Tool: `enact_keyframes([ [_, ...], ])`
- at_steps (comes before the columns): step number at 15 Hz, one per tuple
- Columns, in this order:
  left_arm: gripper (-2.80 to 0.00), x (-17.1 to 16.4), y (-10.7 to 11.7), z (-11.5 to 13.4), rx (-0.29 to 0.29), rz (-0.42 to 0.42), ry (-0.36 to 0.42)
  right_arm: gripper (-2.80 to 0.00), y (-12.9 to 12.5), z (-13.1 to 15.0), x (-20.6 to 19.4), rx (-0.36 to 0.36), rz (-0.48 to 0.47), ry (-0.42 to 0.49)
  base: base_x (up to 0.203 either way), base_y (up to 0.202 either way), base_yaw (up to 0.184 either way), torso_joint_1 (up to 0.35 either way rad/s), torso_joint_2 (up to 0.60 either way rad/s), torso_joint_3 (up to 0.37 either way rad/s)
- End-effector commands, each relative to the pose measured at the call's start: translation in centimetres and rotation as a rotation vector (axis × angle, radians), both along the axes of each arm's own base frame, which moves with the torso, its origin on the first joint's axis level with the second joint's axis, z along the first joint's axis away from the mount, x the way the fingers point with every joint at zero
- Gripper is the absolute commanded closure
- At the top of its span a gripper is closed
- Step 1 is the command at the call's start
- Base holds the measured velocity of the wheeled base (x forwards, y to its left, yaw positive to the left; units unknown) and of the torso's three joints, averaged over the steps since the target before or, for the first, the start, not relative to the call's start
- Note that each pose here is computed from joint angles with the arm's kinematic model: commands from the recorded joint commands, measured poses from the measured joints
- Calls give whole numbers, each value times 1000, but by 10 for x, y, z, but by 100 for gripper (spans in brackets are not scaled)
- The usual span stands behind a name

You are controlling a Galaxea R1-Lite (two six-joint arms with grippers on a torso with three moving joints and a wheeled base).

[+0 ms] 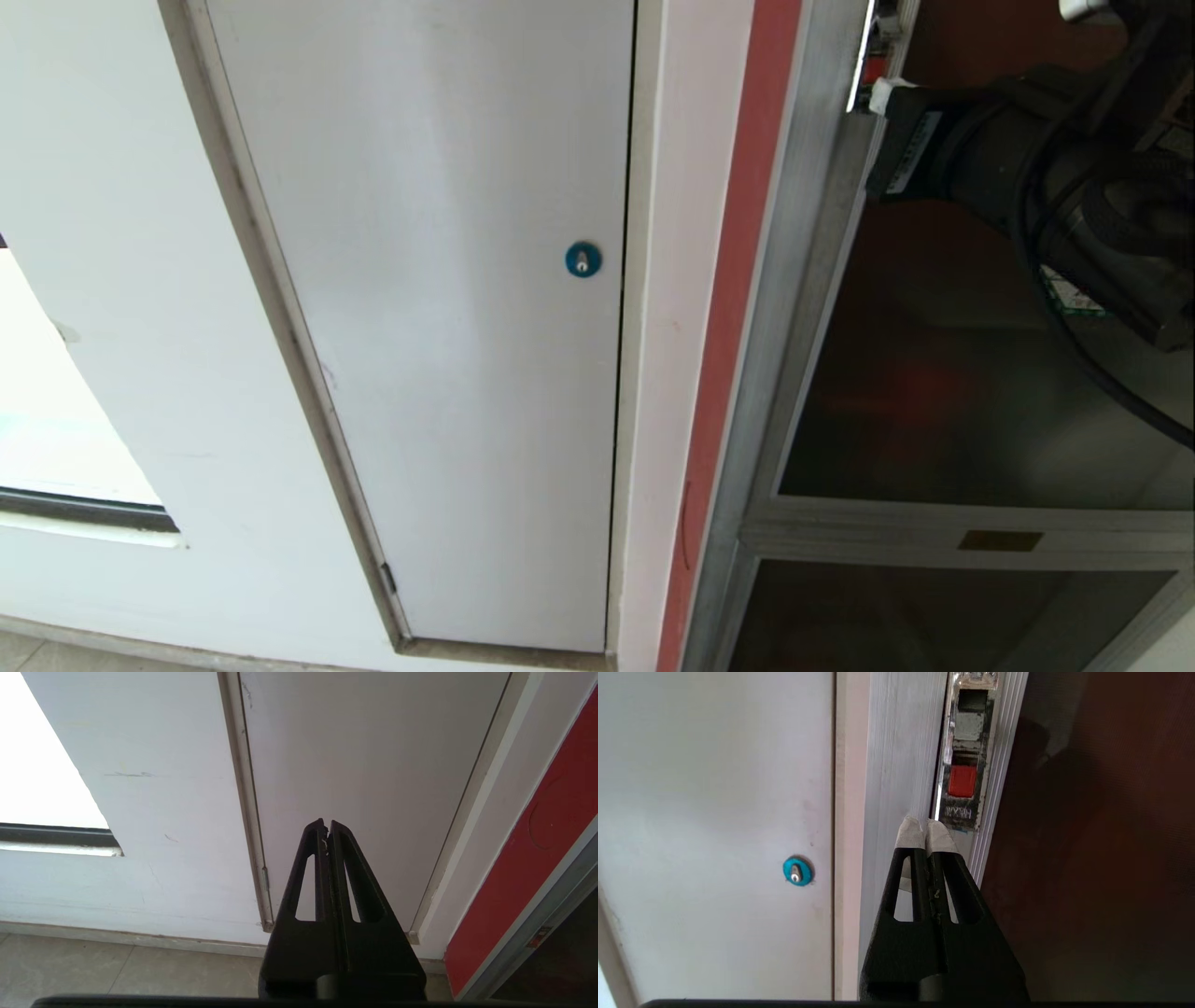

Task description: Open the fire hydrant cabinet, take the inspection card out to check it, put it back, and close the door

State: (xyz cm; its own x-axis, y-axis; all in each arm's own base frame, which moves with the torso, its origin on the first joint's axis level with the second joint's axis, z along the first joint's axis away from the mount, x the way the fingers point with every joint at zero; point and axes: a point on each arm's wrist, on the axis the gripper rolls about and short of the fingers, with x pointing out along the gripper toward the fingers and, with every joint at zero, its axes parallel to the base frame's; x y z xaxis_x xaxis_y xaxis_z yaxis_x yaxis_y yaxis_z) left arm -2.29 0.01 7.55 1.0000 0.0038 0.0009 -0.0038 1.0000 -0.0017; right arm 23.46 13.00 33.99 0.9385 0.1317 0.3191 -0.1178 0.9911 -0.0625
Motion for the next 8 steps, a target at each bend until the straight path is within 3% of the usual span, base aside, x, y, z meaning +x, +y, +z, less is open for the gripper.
enact_keyframes([
  [1, 0, 0, 0, 0, -1, 1, 2, 0, 0, 2, 0, 5, -2, -10, 0, 0, 0, 0, 0, 0],
  [7, 0, 0, 0, 0, 0, 1, 2, 0, -4, 7, -2, 51, -3, -35, 0, 0, 0, 0, 0, 0],
  [8, 0, 0, 0, 0, 0, 1, 1, -67, -5, 7, -2, 54, -3, -37, 0, 0, 0, 0, 0, 0],
])
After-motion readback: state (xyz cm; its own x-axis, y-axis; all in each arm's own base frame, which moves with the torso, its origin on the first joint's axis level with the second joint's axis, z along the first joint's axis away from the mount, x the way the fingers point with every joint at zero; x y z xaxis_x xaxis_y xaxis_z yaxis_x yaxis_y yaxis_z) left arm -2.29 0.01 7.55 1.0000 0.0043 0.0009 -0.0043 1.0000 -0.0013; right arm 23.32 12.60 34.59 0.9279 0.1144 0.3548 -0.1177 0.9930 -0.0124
